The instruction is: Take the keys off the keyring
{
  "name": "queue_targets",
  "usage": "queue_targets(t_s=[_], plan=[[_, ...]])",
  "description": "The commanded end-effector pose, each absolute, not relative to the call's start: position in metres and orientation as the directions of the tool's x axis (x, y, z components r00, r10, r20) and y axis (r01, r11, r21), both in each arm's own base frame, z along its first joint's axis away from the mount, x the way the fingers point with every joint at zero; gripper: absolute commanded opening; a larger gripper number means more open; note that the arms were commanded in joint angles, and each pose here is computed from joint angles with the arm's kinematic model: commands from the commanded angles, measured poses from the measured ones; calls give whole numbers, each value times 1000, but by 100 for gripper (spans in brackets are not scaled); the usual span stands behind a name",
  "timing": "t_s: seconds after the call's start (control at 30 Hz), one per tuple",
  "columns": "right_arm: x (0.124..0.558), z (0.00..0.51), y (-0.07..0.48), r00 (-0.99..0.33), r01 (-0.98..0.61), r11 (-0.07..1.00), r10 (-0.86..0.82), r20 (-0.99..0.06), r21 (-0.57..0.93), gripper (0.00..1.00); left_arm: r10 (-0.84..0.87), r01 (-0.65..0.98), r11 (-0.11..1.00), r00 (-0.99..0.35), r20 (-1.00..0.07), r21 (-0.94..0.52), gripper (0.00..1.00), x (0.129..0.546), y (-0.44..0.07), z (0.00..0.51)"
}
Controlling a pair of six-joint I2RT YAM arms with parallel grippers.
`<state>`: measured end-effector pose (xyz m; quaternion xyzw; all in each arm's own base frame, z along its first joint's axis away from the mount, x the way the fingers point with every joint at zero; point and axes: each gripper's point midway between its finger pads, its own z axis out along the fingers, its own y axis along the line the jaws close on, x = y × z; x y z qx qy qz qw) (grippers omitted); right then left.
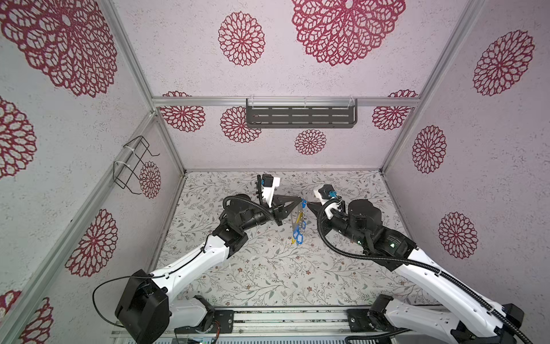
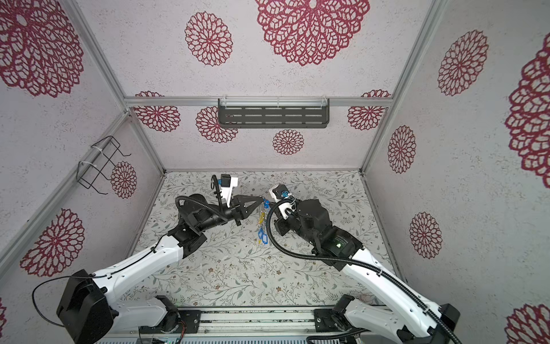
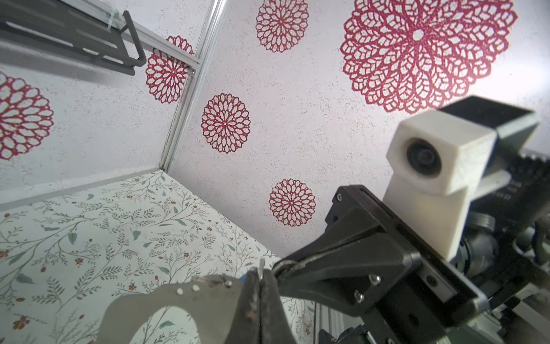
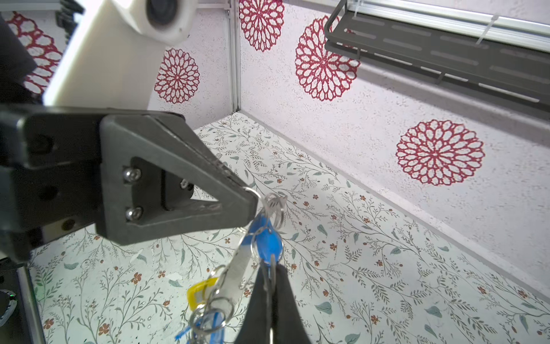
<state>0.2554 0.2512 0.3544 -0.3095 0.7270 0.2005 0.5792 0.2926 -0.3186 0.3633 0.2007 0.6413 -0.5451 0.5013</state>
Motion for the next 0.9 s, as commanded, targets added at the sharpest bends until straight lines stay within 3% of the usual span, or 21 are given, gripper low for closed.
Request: queue_targets(t_s=[0.0,0.17,0.4,0.87], plan=[[261,354,239,-164,-636,769,-214,-963,-63,0,-448,706,350,-451,-772,-616,0,315,-300,400],[261,355,238,-162,-634,771,-209,-964,-61,0,-539,634,327,-484,-689,-701,0,319,-291,406],[265,352,238,-163,-627,776,-223,-961,-73,0,-546,635,284,-509,-666,-718,0,310,-295,414],[285,359,212,-186,-565,823,-203,-961,-64,0,-425,771,88,-543,-724,-630,0,275,-307,418]])
